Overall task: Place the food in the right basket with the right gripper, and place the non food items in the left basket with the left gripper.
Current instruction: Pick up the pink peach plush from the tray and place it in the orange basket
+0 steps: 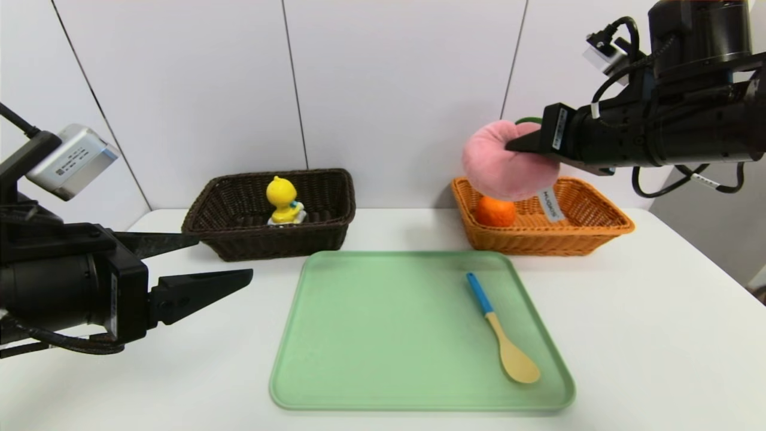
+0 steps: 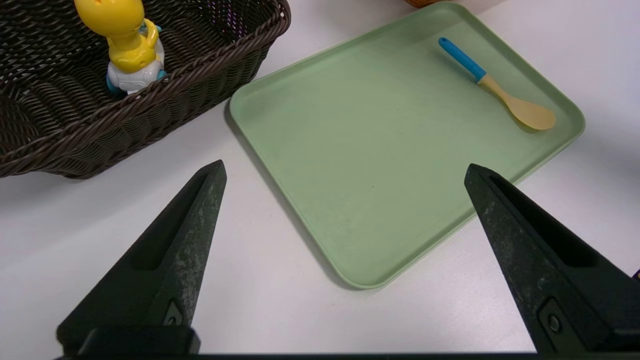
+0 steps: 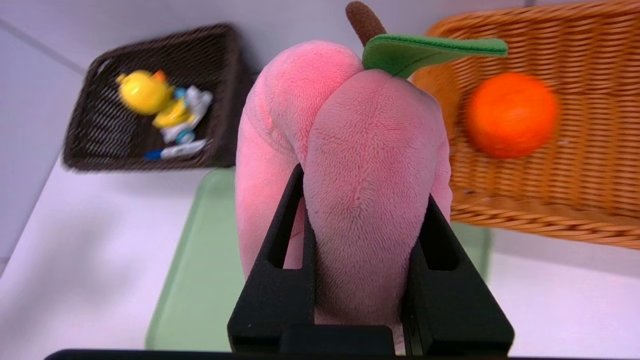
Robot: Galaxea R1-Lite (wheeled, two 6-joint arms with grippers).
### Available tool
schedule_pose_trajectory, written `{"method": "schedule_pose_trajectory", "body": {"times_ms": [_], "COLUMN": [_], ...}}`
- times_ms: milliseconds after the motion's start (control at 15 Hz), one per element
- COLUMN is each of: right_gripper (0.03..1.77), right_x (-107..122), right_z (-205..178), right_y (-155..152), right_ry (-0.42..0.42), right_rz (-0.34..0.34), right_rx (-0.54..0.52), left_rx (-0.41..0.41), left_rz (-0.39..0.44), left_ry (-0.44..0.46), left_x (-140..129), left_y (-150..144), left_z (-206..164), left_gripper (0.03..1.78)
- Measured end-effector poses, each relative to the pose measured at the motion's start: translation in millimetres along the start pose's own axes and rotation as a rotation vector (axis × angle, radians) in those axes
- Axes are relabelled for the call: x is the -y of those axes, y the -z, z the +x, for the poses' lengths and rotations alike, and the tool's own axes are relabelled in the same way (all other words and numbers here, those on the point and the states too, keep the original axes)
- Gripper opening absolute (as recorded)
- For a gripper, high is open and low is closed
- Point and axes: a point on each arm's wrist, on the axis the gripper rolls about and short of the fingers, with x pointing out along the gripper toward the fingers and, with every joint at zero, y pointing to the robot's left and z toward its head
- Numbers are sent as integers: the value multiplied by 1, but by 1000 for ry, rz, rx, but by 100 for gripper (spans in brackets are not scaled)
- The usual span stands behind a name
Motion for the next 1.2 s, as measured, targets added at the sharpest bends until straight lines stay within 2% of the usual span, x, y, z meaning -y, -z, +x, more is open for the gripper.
{"method": "schedule_pose_trajectory", "body": {"times_ms": [400,733,933,1200], "right_gripper": [46,46,46,46], "right_x": [70,125,146,158], "right_z": [36,69,85,99], "right_y": [-9,-11,-7,-3], "right_ry": [183,285,322,341], "right_rz": [91,139,151,157], "right_rx": [-5,15,-3,-23], "left_rx": [-8,-10,-13,-12], "left_rz": [-2,-4,-7,-7], "left_ry": [0,0,0,0], "left_x": [0,0,0,0], "left_y": [2,2,3,3], "left_z": [0,1,1,1], "left_gripper": [169,169,169,169]}}
